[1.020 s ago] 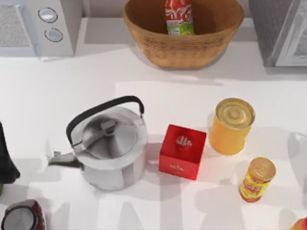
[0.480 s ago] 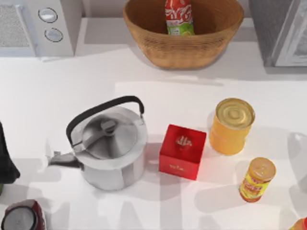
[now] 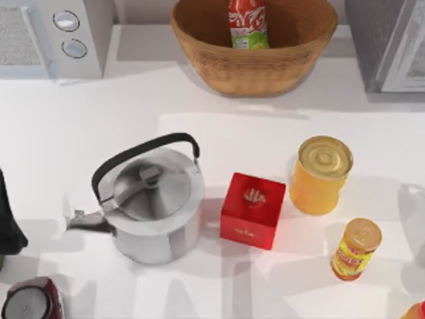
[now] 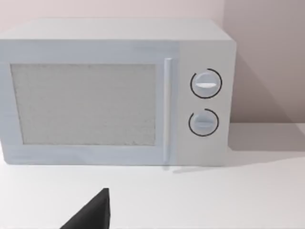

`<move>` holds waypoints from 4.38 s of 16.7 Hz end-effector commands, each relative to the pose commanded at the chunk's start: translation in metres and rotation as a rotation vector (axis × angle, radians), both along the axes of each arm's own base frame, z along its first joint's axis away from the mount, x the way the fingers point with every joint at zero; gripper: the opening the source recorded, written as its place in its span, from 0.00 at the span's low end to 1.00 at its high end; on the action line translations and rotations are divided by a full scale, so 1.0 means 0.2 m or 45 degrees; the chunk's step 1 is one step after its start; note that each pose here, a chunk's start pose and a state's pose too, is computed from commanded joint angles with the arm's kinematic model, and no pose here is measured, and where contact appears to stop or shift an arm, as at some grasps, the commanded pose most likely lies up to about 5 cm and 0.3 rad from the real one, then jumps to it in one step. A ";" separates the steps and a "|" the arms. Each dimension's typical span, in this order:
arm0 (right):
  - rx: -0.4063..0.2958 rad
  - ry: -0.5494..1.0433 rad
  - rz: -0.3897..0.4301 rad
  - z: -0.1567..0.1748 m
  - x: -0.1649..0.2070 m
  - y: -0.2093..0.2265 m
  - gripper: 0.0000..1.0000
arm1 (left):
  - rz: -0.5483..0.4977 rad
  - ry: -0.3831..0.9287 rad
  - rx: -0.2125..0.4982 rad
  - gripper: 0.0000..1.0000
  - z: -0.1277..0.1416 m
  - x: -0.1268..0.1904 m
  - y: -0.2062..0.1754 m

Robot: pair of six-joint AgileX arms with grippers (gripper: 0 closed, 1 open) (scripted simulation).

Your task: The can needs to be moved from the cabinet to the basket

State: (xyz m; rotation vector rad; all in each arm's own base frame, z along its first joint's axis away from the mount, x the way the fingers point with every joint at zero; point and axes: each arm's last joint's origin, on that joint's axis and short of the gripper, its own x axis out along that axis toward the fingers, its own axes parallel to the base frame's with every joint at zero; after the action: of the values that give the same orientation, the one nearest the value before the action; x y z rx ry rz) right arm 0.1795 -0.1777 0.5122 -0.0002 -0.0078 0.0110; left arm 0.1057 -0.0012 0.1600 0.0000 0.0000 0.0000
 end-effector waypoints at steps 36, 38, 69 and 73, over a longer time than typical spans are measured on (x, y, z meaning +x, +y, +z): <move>0.000 -0.011 -0.052 0.02 0.45 1.34 1.00 | 0.000 0.000 0.000 1.00 0.00 0.00 0.00; 0.000 -0.012 -0.052 0.02 0.45 1.34 1.00 | 0.000 0.000 0.000 1.00 0.00 0.00 0.00; -0.001 0.016 -0.017 -1.62 -0.37 0.89 1.00 | 0.000 0.000 0.000 1.00 0.00 0.00 0.00; 0.000 0.010 -0.014 -1.76 -0.37 0.88 1.00 | 0.000 0.000 0.000 1.00 0.00 0.00 0.00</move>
State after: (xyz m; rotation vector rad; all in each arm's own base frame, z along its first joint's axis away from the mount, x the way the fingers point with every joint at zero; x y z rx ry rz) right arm 0.1057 -0.0012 0.1601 0.0000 0.0001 0.0000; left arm 0.1057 -0.0012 0.1600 0.0000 0.0000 0.0000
